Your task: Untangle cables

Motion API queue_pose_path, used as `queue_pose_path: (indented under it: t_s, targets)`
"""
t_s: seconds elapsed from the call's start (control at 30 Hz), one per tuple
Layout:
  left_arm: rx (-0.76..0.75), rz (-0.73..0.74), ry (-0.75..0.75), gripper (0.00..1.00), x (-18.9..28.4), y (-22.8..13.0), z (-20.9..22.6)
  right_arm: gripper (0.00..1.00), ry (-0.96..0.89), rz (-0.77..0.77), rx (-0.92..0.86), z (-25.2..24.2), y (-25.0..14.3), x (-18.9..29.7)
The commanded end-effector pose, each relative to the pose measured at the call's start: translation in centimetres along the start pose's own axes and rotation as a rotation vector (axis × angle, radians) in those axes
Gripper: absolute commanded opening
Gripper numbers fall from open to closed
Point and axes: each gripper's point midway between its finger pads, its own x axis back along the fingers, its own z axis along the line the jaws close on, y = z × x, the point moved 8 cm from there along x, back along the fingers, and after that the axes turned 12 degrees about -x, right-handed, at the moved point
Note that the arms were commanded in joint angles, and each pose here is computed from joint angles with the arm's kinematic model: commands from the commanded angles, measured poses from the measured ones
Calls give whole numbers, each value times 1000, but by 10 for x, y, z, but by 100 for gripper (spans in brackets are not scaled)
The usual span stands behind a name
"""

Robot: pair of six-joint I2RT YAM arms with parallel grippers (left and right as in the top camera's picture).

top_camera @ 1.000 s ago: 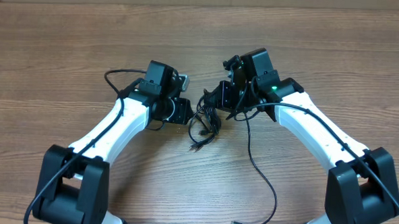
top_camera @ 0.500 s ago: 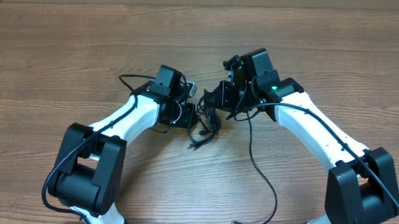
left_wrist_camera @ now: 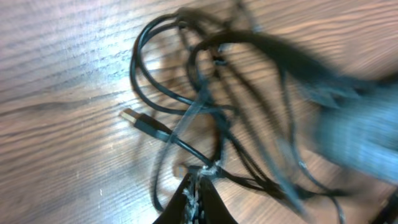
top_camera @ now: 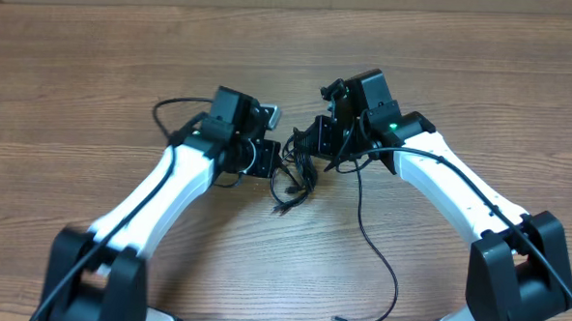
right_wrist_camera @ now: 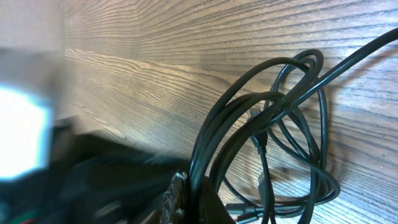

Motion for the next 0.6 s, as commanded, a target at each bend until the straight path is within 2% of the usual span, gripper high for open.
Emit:
queue_pose_path:
  t_s: [0.0, 0.17, 0.3, 0.33, 0.37, 0.43, 0.5, 0.57]
  targets:
    - [-41, -83, 35, 4, 33, 8, -13, 4, 9, -24, 19, 8, 2, 6]
    - [-9, -122, 229, 4, 69, 1, -11, 4, -57, -56, 3, 0, 4, 6]
    - [-4, -110, 256, 9, 73, -3, -10, 4, -41, -35, 0, 1, 1, 6]
    - [1, -98, 251, 13, 70, -4, -9, 4, -40, -35, 0, 1, 1, 6]
    - [6, -84, 245, 25, 66, -5, -9, 4, -40, -35, 1, 1, 1, 6]
    - [14, -49, 217, 41, 57, -7, -8, 4, -39, -36, 1, 2, 1, 6]
    - [19, -17, 184, 47, 46, -8, -6, 4, -39, -36, 1, 2, 1, 6]
    - [14, 13, 164, 47, 33, -9, -2, 4, -39, -36, 1, 2, 1, 6]
